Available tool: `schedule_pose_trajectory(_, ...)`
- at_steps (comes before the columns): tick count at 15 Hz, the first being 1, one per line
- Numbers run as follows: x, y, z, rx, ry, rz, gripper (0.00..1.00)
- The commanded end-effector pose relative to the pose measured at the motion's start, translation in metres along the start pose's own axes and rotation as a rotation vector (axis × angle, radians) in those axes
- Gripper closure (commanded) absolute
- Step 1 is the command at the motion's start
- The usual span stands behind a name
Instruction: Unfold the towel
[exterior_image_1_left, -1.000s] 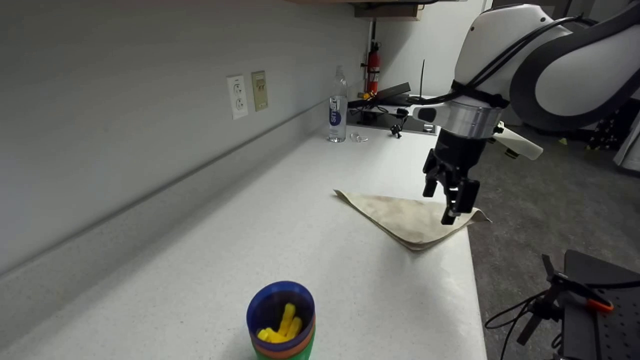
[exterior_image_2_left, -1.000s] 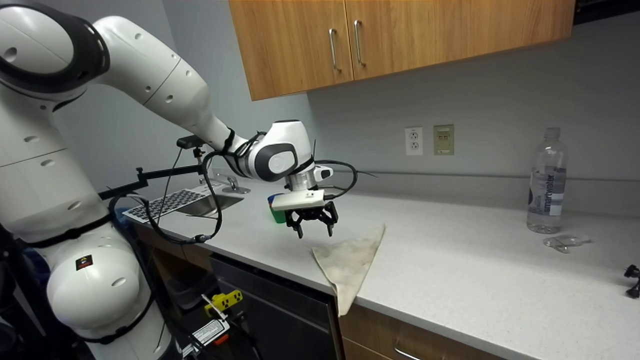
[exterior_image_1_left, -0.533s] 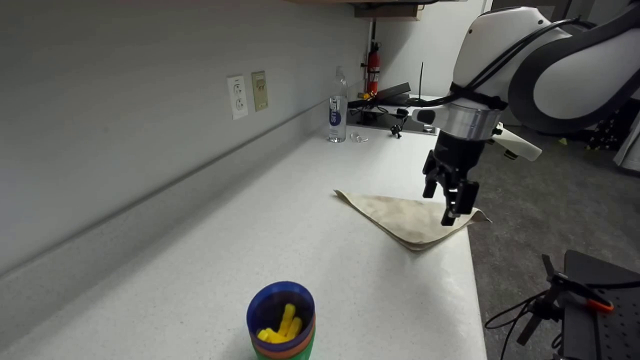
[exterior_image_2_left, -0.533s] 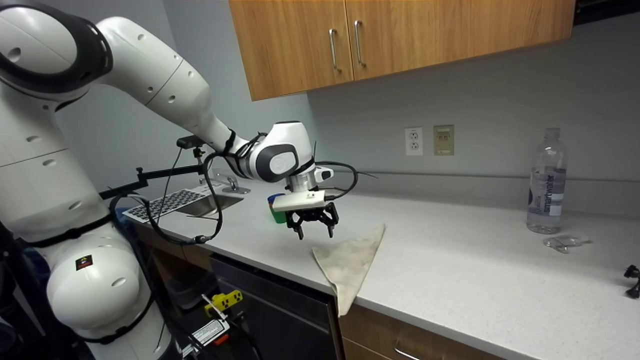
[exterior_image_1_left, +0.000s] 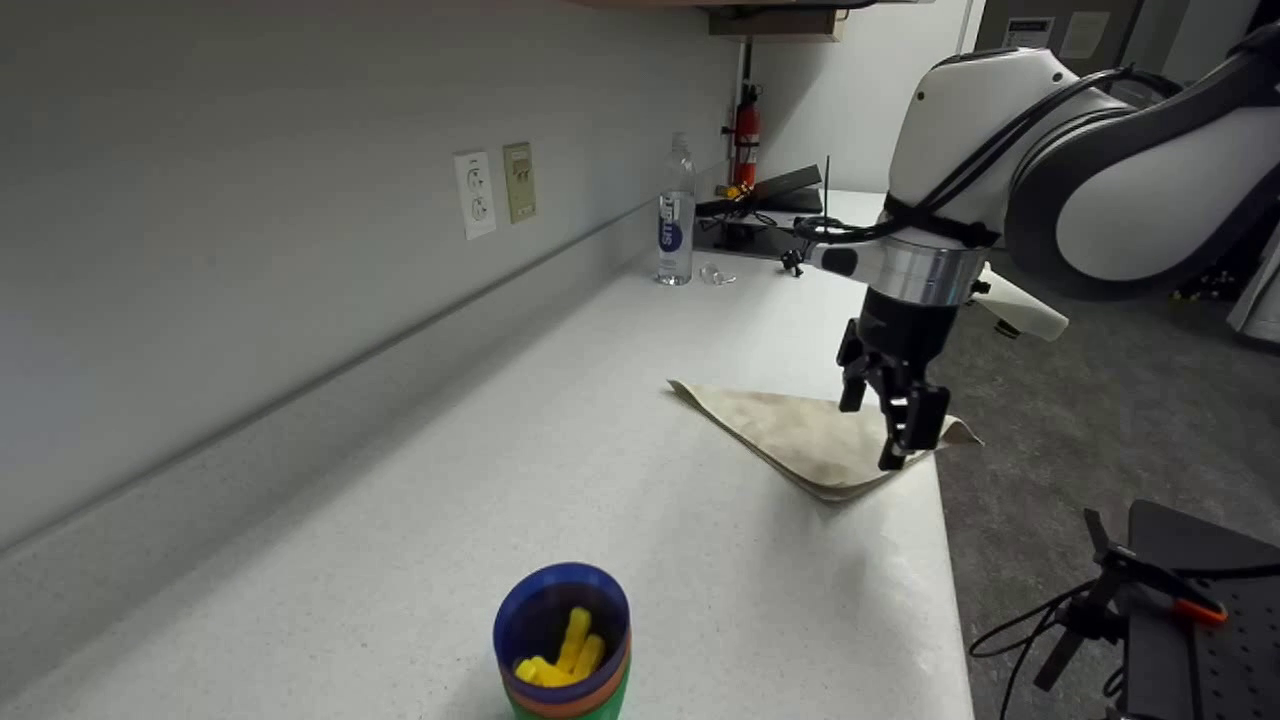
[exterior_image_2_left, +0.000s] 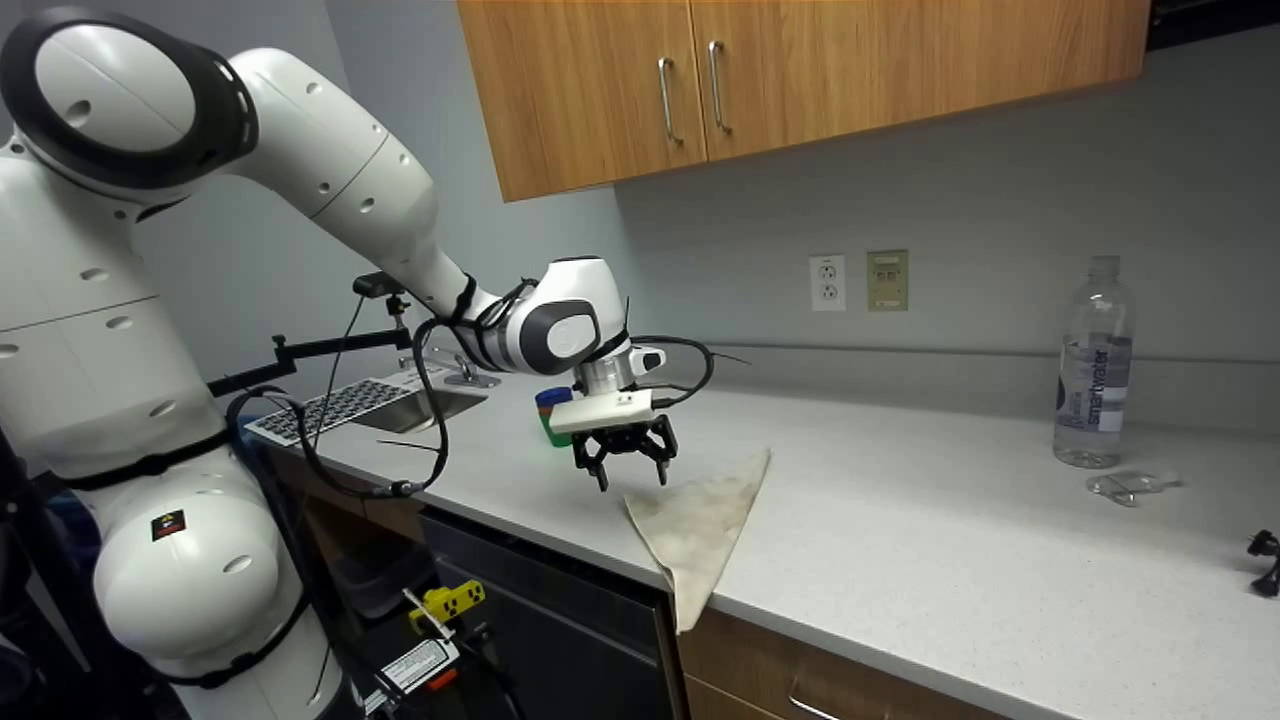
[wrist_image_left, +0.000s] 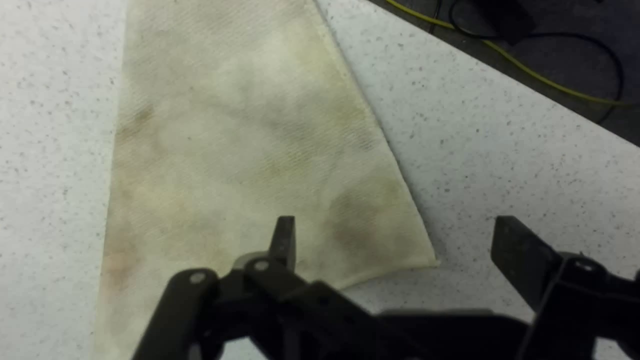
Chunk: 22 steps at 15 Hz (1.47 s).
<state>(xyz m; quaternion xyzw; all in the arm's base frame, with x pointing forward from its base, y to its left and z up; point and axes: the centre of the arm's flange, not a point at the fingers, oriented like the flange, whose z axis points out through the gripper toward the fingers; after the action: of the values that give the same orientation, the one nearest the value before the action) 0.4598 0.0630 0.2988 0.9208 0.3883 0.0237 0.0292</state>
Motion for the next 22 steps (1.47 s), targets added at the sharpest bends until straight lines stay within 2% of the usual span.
schedule_pose_trajectory(1,0.014,-0.006,0.008,-0.041,0.019,-0.014,0.00)
schedule_pose_trajectory(7,0.026,-0.016,0.026,-0.089,0.045,-0.021,0.00)
schedule_pose_trajectory(12,0.028,-0.013,0.040,-0.177,0.029,-0.020,0.02)
schedule_pose_trajectory(15,0.027,-0.011,0.044,-0.205,0.020,-0.012,0.17)
schedule_pose_trajectory(17,0.027,-0.009,0.045,-0.215,0.017,-0.001,0.44)
schedule_pose_trajectory(22,0.030,-0.010,0.046,-0.218,0.013,0.019,0.82)
